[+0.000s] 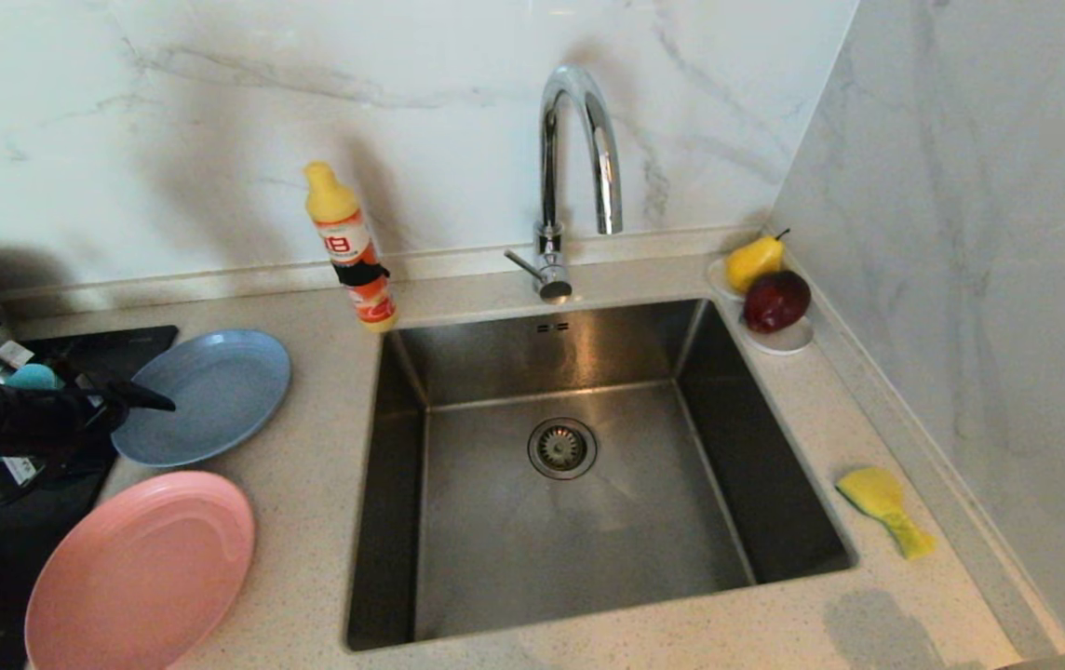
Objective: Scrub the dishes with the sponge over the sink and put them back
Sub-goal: Place the plate on the plate
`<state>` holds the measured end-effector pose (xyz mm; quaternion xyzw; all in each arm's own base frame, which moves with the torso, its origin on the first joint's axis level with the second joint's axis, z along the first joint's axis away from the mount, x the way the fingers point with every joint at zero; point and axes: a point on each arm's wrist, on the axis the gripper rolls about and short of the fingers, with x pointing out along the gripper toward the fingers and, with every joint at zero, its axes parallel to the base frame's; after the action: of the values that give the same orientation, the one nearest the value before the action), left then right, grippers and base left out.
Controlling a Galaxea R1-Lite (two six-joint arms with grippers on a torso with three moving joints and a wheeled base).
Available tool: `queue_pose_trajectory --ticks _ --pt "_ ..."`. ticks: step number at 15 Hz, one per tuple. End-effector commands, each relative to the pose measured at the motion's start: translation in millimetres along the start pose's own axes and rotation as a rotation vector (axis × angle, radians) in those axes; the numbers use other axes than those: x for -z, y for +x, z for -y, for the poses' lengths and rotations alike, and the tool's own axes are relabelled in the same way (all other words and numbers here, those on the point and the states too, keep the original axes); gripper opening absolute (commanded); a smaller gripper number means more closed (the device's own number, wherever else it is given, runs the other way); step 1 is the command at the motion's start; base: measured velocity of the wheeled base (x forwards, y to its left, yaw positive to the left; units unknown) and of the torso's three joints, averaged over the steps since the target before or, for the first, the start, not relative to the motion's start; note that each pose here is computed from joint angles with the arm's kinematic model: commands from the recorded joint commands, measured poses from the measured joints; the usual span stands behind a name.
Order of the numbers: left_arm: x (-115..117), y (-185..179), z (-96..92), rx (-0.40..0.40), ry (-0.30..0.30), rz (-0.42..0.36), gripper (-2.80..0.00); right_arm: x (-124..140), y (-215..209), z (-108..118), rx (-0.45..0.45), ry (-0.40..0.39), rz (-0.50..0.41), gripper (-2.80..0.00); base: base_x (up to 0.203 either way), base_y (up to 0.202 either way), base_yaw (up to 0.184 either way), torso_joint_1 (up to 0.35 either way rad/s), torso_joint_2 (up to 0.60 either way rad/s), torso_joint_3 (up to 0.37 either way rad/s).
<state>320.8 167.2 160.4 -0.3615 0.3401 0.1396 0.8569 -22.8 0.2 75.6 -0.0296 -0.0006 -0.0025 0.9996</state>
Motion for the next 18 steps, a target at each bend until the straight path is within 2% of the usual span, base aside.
queue_pose_trajectory --ticks 1,8,9,13,18 --pt "-0.1 8.8 -3.8 -0.007 -0.008 -0.014 0.00 -0.1 0.1 0.0 0.000 -0.001 -0.001 -2.80 0.000 0.000 0.000 0.000 0.00 0.000" --pt "-3.9 15.4 -2.9 -0.005 -0.019 -0.005 0.00 -0.1 0.1 0.0 0.000 -0.001 -0.001 -2.80 0.000 0.000 0.000 0.000 0.00 0.000" --pt "-4.0 15.9 -2.5 -0.007 -0.019 -0.005 -2.80 -0.1 0.1 0.0 -0.002 -0.001 -0.001 -2.80 0.000 0.000 0.000 0.000 0.00 0.000" --pt "-5.3 15.9 -0.5 -0.030 -0.013 0.003 -2.80 -0.1 0.1 0.0 0.000 -0.001 -0.001 -2.80 0.000 0.000 0.000 0.000 0.00 0.000" --pt "-6.8 20.8 0.7 -0.114 0.011 0.018 -2.80 -0.1 0.1 0.0 0.000 -0.001 -0.001 -2.80 0.000 0.000 0.000 0.000 0.00 0.000"
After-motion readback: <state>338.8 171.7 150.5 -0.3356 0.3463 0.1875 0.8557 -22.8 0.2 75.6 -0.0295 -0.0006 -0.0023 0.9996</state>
